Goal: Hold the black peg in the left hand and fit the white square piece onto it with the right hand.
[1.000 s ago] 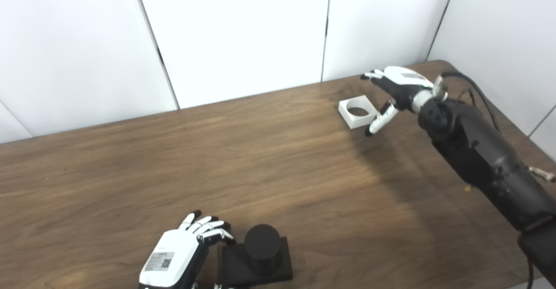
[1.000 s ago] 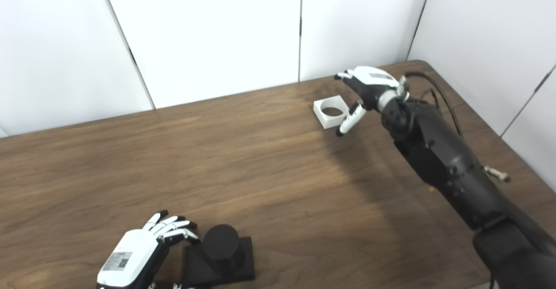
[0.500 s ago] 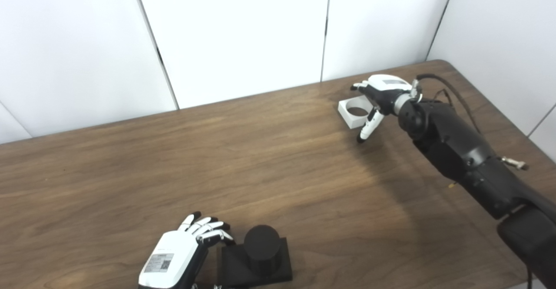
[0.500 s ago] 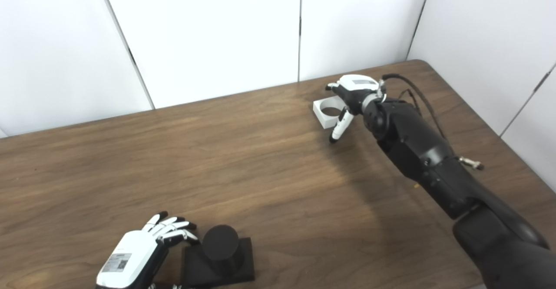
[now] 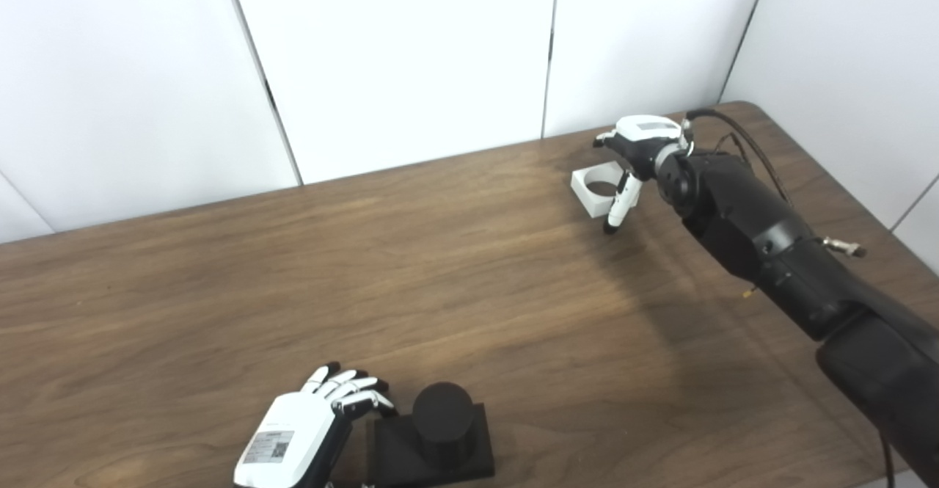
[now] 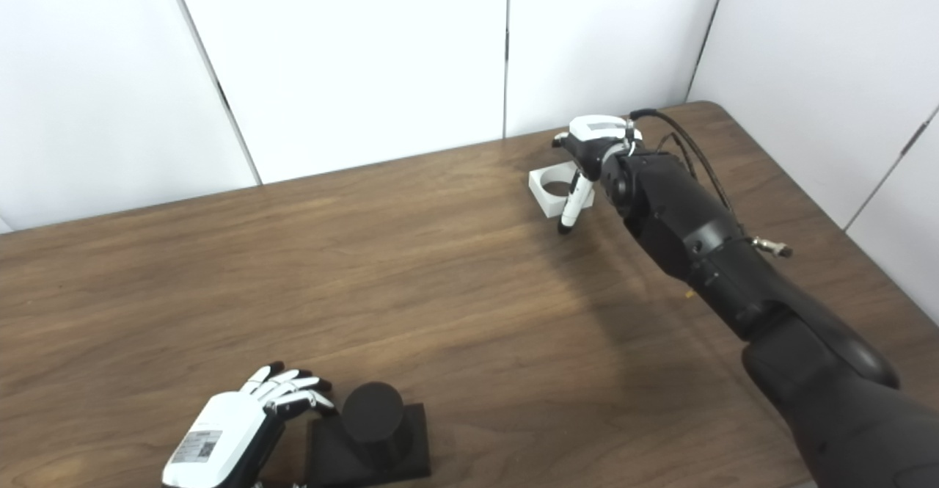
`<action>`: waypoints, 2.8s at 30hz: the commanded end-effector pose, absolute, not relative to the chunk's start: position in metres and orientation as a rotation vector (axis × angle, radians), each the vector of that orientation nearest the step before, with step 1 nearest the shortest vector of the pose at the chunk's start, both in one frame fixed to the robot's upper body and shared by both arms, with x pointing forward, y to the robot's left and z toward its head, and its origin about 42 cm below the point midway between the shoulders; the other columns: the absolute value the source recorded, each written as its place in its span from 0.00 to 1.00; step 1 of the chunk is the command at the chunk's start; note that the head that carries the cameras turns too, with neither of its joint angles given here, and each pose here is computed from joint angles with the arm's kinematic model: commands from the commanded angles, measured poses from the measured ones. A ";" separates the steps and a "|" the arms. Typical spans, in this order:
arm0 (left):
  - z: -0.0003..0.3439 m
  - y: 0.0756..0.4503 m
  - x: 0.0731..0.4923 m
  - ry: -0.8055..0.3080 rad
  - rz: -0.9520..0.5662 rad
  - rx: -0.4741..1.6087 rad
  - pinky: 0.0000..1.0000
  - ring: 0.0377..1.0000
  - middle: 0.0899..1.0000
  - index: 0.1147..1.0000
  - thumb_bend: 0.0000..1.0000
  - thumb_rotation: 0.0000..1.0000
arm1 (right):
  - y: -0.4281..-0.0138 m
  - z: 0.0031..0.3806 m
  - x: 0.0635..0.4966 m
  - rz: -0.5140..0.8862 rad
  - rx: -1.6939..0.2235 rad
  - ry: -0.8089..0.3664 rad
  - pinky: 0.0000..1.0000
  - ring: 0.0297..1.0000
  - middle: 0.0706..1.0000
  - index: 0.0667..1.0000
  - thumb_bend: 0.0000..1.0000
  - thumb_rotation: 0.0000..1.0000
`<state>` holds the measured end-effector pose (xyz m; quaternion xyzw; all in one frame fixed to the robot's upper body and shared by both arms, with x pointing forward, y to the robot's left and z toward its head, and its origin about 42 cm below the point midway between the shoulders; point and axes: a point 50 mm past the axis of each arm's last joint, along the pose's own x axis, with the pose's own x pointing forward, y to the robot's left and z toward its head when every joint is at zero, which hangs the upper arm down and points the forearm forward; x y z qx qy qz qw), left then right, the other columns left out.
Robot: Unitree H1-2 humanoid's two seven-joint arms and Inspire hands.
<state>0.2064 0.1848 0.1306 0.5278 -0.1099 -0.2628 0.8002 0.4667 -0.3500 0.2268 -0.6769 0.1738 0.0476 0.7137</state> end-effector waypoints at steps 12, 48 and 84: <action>0.113 0.191 0.190 -0.122 -0.665 1.200 0.93 0.86 0.79 0.42 0.51 0.05 | -0.352 0.247 0.472 0.073 -1.537 0.304 0.91 0.94 0.89 0.67 0.76 0.17; 0.119 0.189 0.192 -0.136 -0.663 1.204 0.92 0.85 0.77 0.42 0.51 0.05 | -0.354 0.242 0.452 0.140 -1.544 0.157 0.77 0.80 0.71 0.45 0.52 0.13; 0.117 0.172 0.191 -0.103 -0.669 1.191 0.92 0.86 0.79 0.42 0.51 0.05 | -0.184 0.376 0.293 0.595 -1.563 -0.439 0.86 0.83 0.73 0.45 0.52 0.13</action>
